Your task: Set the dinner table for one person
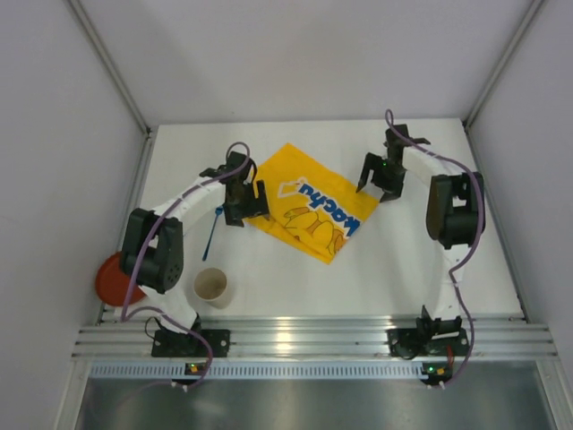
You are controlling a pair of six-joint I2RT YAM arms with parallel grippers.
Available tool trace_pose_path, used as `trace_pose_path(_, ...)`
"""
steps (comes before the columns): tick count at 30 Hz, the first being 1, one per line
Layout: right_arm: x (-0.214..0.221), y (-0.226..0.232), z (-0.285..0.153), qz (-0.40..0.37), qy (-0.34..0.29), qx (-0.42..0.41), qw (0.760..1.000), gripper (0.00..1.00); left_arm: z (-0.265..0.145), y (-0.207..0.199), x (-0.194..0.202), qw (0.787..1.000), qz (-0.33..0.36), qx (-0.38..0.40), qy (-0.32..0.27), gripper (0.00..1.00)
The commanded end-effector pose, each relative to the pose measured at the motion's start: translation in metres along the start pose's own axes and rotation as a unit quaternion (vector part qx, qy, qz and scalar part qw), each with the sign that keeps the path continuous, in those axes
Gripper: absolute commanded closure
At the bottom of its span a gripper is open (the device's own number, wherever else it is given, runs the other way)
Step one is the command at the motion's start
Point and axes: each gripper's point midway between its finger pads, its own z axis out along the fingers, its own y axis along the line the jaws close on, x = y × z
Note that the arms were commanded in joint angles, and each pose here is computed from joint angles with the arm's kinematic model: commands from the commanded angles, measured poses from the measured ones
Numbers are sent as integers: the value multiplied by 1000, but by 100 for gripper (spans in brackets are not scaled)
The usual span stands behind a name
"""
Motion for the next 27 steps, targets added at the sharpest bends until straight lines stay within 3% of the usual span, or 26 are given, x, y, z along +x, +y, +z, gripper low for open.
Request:
trace_pose_path(1,16,21,11,-30,14,-12,999,17,12,4,12,999,-4,-12,31,19)
trace_pose_path(7,37,35,14,-54,30,-22,998,42,37,12,19,998,-7,-34,57,24)
trace_pose_path(10,43,31,15,-55,35,-19,998,62,47,13,19,997,-4,-40,66,27)
trace_pose_path(20,49,28,10,-67,42,-22,997,81,72,21,11,996,2,-65,58,36)
trace_pose_path(24,49,27,9,-69,43,-22,996,87,83,23,14,995,4,-68,69,64)
trace_pose_path(25,50,26,9,-69,46,-22,996,90,86,26,16,995,5,-72,73,84)
trace_pose_path(27,49,24,9,-66,46,-22,997,94,92,28,18,994,6,-76,78,95)
